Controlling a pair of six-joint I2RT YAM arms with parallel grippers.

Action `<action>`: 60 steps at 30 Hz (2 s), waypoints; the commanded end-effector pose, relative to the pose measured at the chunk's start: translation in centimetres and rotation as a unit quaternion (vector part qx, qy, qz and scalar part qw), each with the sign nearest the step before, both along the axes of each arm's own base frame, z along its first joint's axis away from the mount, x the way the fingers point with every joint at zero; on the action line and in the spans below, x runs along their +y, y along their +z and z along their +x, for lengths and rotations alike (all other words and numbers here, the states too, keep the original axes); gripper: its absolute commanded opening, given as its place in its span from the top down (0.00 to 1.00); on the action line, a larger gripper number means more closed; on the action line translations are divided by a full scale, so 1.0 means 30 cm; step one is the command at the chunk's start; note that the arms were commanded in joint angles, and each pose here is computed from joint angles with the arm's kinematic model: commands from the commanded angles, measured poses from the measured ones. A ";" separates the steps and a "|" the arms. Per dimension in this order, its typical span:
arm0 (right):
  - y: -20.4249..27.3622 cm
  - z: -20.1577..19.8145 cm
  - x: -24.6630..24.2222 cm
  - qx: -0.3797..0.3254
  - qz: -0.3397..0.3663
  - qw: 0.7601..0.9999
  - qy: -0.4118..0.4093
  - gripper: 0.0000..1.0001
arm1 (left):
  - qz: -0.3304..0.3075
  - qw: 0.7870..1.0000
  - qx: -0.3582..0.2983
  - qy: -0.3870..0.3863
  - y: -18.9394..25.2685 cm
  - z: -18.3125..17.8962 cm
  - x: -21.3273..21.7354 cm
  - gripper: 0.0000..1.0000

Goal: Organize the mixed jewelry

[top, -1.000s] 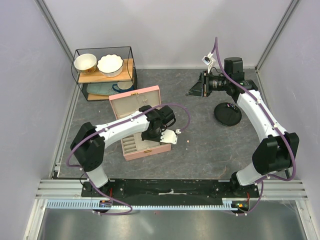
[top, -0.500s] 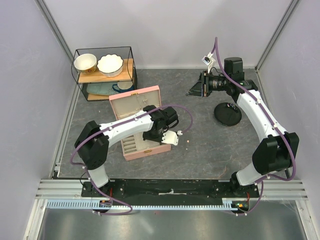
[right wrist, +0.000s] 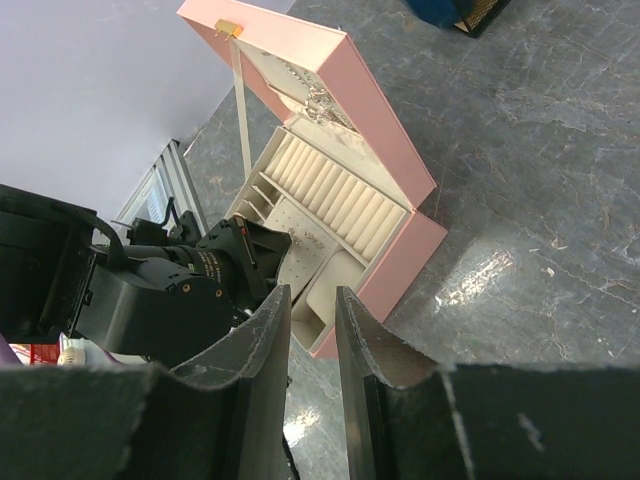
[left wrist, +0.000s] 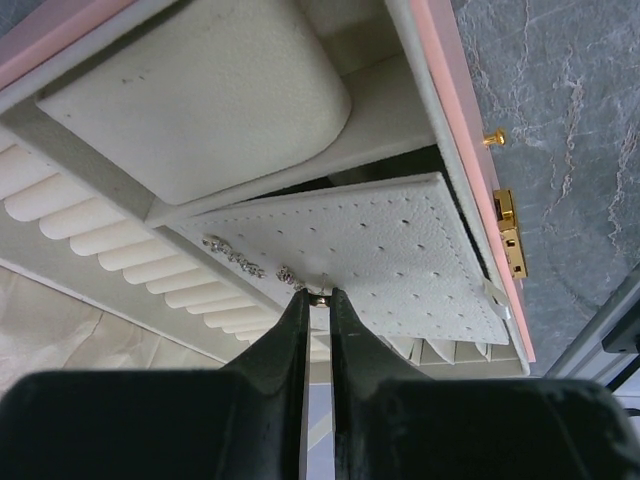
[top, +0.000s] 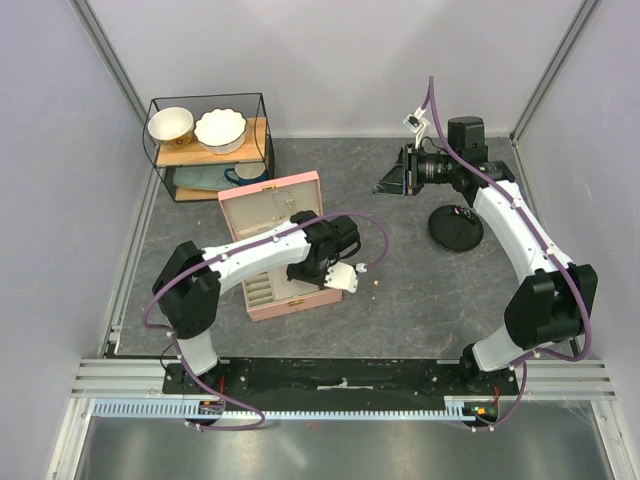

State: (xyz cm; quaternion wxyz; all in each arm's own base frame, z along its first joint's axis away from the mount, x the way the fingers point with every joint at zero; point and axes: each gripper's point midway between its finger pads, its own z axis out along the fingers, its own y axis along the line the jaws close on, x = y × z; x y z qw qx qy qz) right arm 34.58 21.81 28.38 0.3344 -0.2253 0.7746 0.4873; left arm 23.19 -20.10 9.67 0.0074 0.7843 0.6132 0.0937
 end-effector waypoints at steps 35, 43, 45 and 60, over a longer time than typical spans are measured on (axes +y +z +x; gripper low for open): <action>0.059 -0.024 -0.008 -0.038 0.007 0.999 0.006 0.68 | -0.016 0.999 -0.039 0.009 0.119 0.027 -0.021 0.58; -0.050 0.007 -0.072 -0.053 -0.086 0.995 -0.017 0.68 | -0.131 0.991 -0.023 0.026 0.237 -0.022 -0.107 0.58; -0.120 -0.017 -0.097 -0.033 -0.121 0.992 -0.012 0.67 | -0.178 0.984 -0.010 0.033 0.272 -0.052 -0.139 0.57; -0.549 -0.305 -0.209 -0.033 -0.347 0.931 0.113 0.48 | -0.474 0.851 -0.021 0.227 0.522 0.170 -0.127 0.53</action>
